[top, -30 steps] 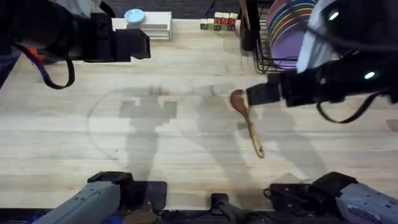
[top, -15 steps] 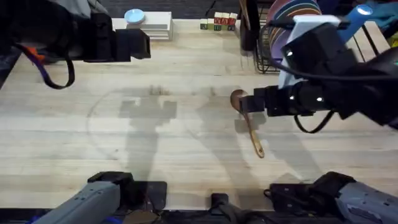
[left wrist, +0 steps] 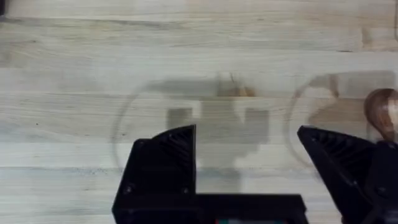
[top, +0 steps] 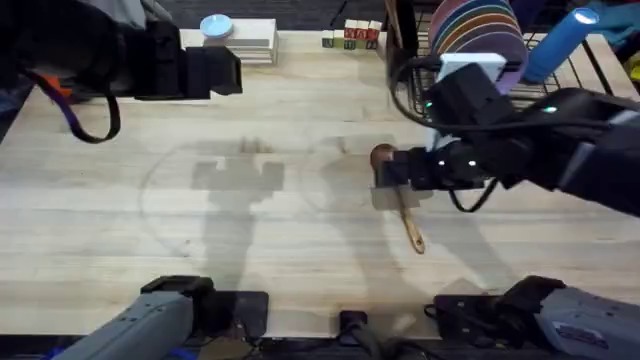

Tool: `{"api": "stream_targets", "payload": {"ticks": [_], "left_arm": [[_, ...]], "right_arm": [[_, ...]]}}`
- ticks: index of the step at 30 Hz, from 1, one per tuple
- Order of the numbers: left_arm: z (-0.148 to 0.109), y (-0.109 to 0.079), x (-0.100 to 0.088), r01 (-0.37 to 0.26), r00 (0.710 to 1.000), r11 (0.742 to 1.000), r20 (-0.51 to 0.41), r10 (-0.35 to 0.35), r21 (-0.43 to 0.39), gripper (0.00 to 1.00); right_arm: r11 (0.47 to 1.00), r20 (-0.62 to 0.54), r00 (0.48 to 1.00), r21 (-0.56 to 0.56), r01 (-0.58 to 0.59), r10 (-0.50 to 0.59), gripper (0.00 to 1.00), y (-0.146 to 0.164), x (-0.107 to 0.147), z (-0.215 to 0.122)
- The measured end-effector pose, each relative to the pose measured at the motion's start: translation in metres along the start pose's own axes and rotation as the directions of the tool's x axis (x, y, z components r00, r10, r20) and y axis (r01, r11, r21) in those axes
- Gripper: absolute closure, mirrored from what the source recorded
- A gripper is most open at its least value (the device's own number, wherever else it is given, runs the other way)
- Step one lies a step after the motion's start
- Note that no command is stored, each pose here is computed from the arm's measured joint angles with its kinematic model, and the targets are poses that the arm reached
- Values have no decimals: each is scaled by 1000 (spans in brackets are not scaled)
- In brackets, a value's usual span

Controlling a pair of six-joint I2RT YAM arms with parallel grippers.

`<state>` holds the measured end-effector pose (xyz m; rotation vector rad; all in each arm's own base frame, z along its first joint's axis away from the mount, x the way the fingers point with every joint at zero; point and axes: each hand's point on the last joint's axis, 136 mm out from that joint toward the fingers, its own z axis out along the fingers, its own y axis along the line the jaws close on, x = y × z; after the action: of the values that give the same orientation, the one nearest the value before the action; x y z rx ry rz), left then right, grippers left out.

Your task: Pick up the spoon on the table one by one and put them onto the rack

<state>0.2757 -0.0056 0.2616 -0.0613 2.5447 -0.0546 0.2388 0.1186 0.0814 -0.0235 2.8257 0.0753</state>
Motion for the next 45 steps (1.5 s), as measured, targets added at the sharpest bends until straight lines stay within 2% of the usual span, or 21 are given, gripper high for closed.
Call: {"api": "stream_targets", "payload": {"ticks": [10, 22, 34, 37, 39, 45], "left_arm": [[0, 0, 0, -1, 1000, 1000, 0, 1, 0, 7], [0, 0, 0, -1, 1000, 1000, 0, 1, 0, 7], [0, 0, 0, 0, 1000, 1000, 0, 0, 0, 7], [0, 0, 0, -1, 1000, 1000, 0, 1, 0, 7], [0, 0, 0, -1, 1000, 1000, 0, 1, 0, 7], [0, 0, 0, -1, 1000, 1000, 0, 1, 0, 7]], "right_arm": [[996, -91, 992, 23, 86, -84, 5, 18, 18, 27], [997, -43, 996, -21, 74, -74, 4, 29, 7, 28], [999, -70, 997, 46, 25, -22, 15, 23, 8, 46], [999, -68, 998, 51, 13, -10, 89, 23, 6, 46], [998, -63, 998, 57, 9, -6, 186, 22, 5, 46], [997, -51, 999, 73, 4, 0, 627, 19, 3, 47]]}}
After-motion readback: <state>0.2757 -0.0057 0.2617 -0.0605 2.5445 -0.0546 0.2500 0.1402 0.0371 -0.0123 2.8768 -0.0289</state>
